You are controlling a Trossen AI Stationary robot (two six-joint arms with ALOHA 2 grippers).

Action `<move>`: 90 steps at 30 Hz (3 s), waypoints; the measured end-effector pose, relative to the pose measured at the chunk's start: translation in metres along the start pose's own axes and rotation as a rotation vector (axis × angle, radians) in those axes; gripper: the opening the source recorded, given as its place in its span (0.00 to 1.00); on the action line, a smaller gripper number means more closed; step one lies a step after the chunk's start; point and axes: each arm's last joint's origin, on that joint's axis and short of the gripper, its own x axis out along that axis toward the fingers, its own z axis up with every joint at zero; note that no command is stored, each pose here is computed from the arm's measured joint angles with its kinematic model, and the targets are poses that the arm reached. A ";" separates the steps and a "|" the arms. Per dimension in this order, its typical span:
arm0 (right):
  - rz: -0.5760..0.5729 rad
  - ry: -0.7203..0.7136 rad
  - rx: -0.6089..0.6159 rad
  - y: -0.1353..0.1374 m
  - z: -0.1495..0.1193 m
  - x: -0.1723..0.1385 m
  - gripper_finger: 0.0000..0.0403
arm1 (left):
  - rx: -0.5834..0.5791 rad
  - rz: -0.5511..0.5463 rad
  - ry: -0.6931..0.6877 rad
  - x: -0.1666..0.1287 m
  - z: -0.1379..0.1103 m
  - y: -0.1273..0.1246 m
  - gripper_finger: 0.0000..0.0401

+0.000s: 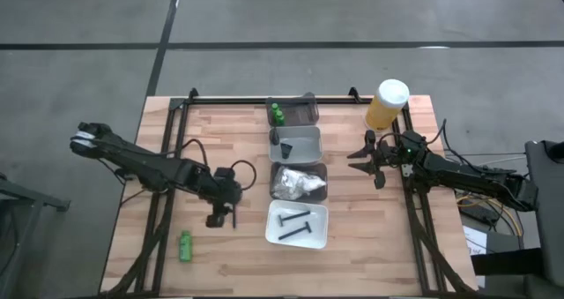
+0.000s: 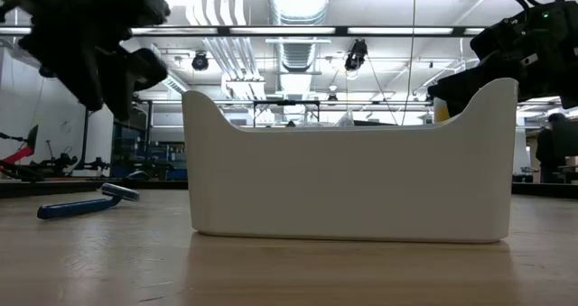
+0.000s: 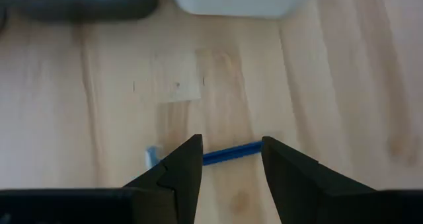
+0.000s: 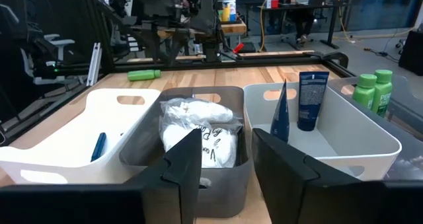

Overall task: Pick & Place Travel size toiletries
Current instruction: Put the blue razor into the white bin

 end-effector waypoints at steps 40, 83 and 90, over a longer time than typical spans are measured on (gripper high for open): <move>0.000 0.000 0.000 0.000 0.000 0.000 0.49 | 1.379 -0.064 0.006 0.030 -0.033 0.004 0.40; 0.000 0.000 0.000 0.000 0.000 0.000 0.16 | 1.283 -0.193 0.293 0.086 -0.012 0.003 0.40; 0.000 0.000 0.000 0.000 0.000 0.000 0.12 | 1.248 -0.211 0.318 0.085 -0.014 0.004 0.40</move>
